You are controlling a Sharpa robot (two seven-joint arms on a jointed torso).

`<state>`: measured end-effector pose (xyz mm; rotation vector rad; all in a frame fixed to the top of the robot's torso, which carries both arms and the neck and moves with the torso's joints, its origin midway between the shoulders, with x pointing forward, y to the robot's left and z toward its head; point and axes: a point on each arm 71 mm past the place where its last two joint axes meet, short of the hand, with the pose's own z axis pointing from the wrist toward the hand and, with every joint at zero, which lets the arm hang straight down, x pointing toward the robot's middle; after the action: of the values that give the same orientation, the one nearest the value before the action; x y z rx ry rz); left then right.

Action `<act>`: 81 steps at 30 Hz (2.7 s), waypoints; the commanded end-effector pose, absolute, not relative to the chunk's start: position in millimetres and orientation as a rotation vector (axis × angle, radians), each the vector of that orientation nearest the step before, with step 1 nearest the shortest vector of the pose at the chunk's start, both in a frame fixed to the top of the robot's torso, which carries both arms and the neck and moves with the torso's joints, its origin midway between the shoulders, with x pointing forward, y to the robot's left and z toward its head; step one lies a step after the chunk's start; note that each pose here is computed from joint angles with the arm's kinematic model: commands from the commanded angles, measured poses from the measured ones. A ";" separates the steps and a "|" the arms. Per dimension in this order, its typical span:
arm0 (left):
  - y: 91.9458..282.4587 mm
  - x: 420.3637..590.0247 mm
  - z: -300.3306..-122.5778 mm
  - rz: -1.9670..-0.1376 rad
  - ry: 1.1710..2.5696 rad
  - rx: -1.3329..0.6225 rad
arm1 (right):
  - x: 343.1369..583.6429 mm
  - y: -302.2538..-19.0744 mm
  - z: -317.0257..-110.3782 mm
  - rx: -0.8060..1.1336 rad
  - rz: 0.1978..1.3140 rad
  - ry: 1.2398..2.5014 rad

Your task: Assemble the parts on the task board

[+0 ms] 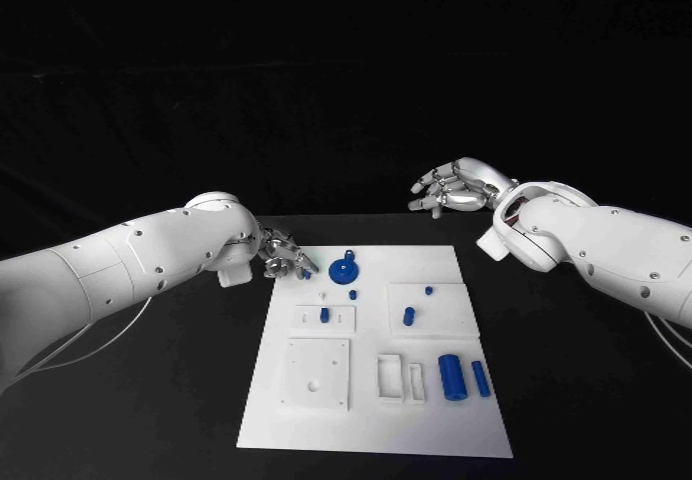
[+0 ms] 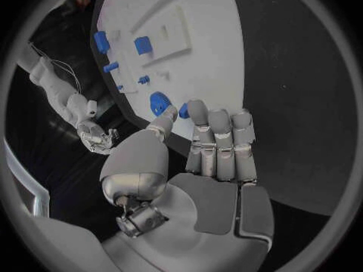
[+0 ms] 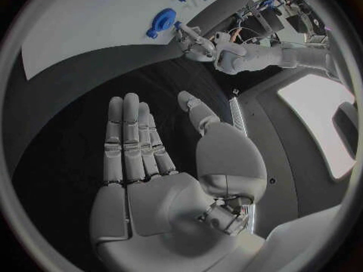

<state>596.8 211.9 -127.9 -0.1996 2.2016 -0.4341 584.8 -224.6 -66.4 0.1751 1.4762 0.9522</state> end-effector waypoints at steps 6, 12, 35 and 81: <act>209.2 594.1 -136.0 -0.438 2.241 -0.181 | 584.8 -222.9 -66.9 0.164 0.958 1.485; 208.9 594.0 -136.0 -0.446 2.242 -0.185 | 584.9 -222.7 -67.0 0.164 0.958 1.486; 223.4 591.4 -133.4 -0.485 2.159 -0.350 | 585.7 -224.9 -67.8 0.168 0.953 1.493; 196.9 521.9 -137.6 -0.465 2.232 -0.054 | 585.2 -225.4 -71.9 0.173 0.953 1.505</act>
<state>523.0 197.6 -137.9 -0.1087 2.2360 -0.5129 585.6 -226.6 -71.1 0.1825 1.4947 0.9463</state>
